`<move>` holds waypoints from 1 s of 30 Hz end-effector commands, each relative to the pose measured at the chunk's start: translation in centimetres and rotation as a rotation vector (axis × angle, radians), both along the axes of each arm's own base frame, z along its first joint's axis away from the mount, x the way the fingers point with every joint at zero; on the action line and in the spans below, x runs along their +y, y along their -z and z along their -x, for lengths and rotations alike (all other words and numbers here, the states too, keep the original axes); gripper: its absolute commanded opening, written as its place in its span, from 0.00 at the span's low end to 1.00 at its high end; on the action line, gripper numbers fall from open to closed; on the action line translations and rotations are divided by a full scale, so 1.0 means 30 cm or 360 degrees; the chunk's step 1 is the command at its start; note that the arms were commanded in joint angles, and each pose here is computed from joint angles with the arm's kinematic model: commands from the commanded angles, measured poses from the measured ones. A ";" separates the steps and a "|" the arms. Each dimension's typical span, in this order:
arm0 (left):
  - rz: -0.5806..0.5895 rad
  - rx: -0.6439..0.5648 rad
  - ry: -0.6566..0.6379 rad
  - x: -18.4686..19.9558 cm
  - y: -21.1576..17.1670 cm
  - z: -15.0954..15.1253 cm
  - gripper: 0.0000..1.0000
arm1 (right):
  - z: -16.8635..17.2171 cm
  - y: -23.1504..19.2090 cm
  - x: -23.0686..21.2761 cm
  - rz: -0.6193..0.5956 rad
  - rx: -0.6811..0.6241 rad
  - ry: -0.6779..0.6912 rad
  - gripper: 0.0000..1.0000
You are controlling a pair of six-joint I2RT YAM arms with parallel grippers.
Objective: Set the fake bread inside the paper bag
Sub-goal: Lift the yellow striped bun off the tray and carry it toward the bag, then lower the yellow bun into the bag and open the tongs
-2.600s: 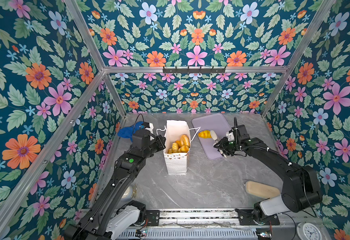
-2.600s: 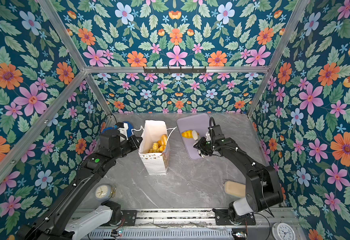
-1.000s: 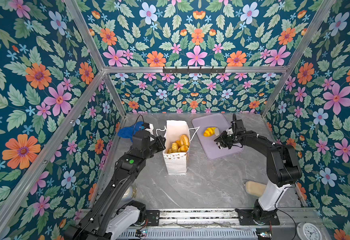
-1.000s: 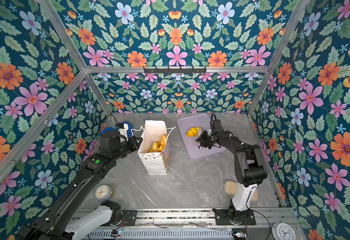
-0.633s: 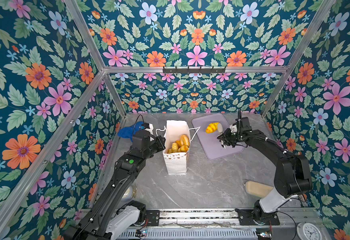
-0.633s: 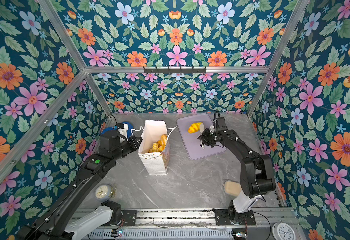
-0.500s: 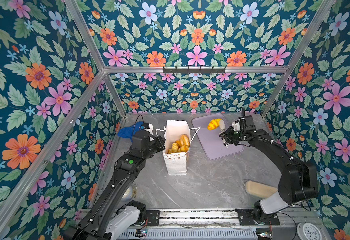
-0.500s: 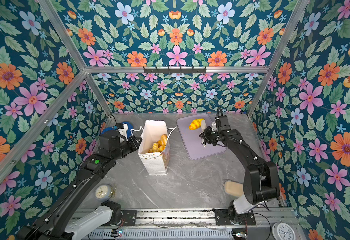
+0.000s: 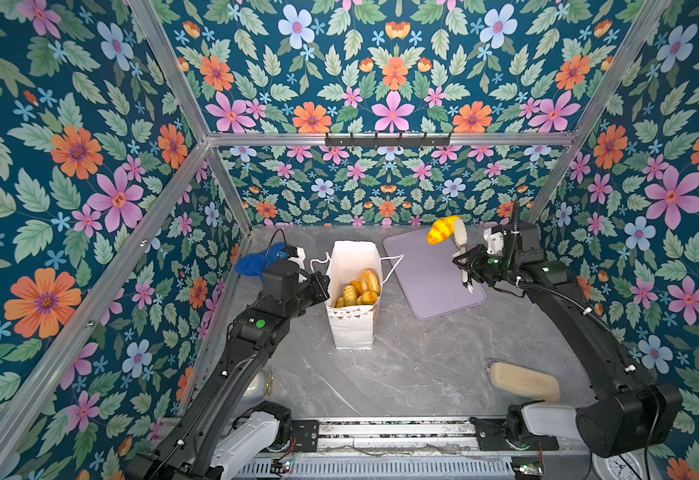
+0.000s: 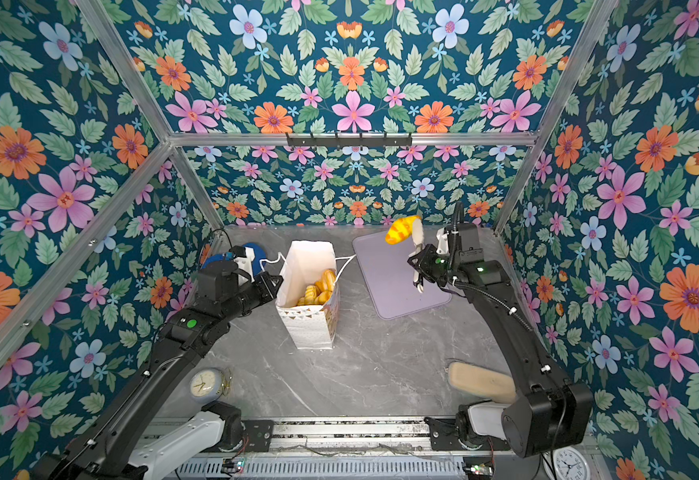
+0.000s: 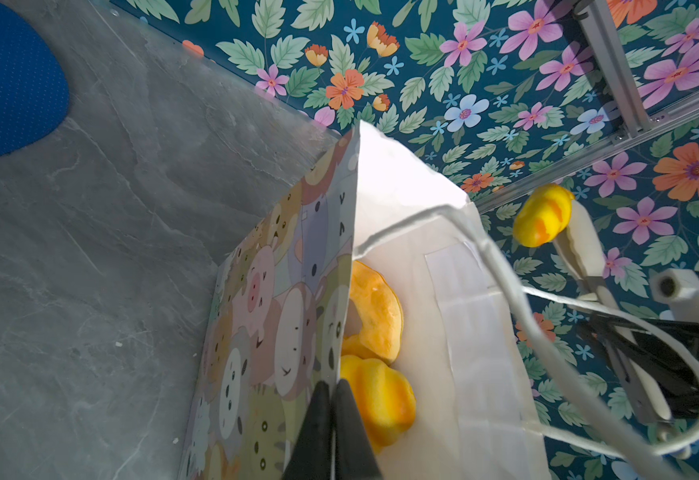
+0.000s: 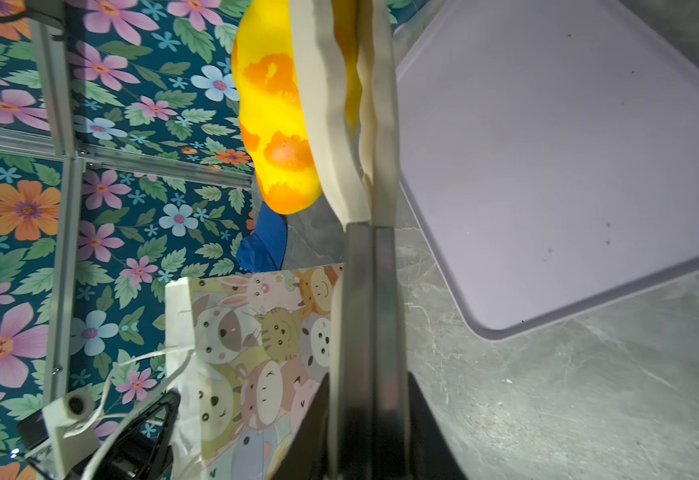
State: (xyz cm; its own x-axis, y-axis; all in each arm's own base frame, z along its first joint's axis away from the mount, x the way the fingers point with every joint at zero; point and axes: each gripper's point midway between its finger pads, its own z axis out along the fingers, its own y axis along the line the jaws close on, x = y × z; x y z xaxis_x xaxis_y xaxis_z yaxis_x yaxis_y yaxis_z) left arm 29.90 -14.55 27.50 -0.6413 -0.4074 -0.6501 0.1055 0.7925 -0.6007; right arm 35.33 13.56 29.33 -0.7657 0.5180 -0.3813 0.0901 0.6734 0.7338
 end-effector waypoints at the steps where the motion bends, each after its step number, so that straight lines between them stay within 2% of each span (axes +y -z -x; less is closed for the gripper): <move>1: -0.0014 -0.0021 0.0002 0.004 -0.014 0.001 0.08 | 0.027 -0.068 -0.005 0.0021 -0.0078 -0.0021 0.09; 8: -0.0014 -0.0021 0.0002 0.001 -0.015 -0.003 0.08 | 0.094 -0.207 0.026 0.0024 -0.0216 -0.0089 0.10; 16: -0.0007 -0.0015 -0.0002 -0.001 -0.014 -0.008 0.08 | 0.185 -0.321 0.185 0.0100 -0.0350 -0.0322 0.10; 24: -0.0002 -0.0009 -0.0001 -0.002 -0.011 -0.007 0.08 | 0.265 -0.345 0.366 0.0300 -0.0413 -0.0592 0.10; 30: -0.0003 -0.0010 -0.0005 0.000 -0.011 -0.007 0.08 | 0.307 -0.287 0.468 0.0471 -0.0372 -0.0767 0.11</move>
State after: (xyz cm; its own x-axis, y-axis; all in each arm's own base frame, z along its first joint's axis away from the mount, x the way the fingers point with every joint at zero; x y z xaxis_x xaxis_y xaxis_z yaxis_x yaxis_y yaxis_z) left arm 30.01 -14.60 27.53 -0.6439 -0.4072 -0.6477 0.1025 0.7930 -0.6005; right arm 26.16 27.62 38.70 -0.7824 0.0361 -0.6218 -0.3972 0.7401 0.5427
